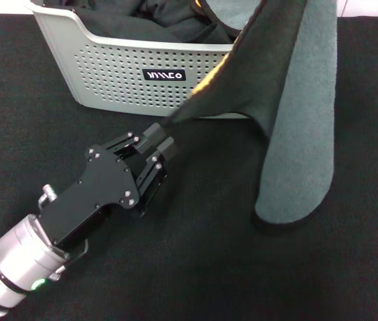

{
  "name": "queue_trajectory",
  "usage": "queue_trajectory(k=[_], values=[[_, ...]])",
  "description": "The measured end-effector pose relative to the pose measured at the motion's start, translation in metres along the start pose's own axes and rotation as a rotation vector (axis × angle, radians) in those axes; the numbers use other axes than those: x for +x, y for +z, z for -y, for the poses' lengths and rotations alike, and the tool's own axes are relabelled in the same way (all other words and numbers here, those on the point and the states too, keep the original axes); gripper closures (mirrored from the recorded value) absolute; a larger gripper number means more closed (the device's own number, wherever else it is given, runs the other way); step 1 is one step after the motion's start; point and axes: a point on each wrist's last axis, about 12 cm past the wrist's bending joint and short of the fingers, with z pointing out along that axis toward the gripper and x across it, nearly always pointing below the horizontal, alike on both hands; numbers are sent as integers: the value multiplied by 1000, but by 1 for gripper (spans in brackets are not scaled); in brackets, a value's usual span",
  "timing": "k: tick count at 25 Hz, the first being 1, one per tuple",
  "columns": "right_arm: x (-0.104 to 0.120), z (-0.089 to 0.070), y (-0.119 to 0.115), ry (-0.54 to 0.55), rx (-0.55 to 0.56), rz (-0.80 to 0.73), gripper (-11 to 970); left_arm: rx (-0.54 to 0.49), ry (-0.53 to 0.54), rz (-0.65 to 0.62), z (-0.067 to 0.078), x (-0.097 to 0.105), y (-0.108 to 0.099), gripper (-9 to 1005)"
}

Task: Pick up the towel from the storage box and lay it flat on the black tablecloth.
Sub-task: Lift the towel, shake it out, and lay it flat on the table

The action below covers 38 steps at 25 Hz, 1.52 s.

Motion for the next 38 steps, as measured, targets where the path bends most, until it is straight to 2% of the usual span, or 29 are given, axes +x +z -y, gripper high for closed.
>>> queue_trajectory(k=[3, 9, 16, 22, 26, 31, 38], values=[[-5, 3, 3, 2, -3, -12, 947, -10, -5, -4, 2, 1, -4, 759], [0, 2, 9, 20, -7, -23, 945, -1, 4, 12, 5, 0, -2, 641], [7, 2, 18, 49, 3, -18, 946, 170, -17, 9, 19, 1, 19, 499], [13, 5, 30, 66, 50, -15, 946, 217, -3, -11, 20, 3, 35, 497], [14, 7, 40, 76, 71, 15, 947, 182, 37, -29, 18, 6, 43, 496], [14, 8, 48, 82, 82, 35, 947, 79, 82, -75, 9, 12, 51, 496], [12, 8, 53, 80, 86, 41, 946, -25, 159, -102, 0, 16, 50, 495]])
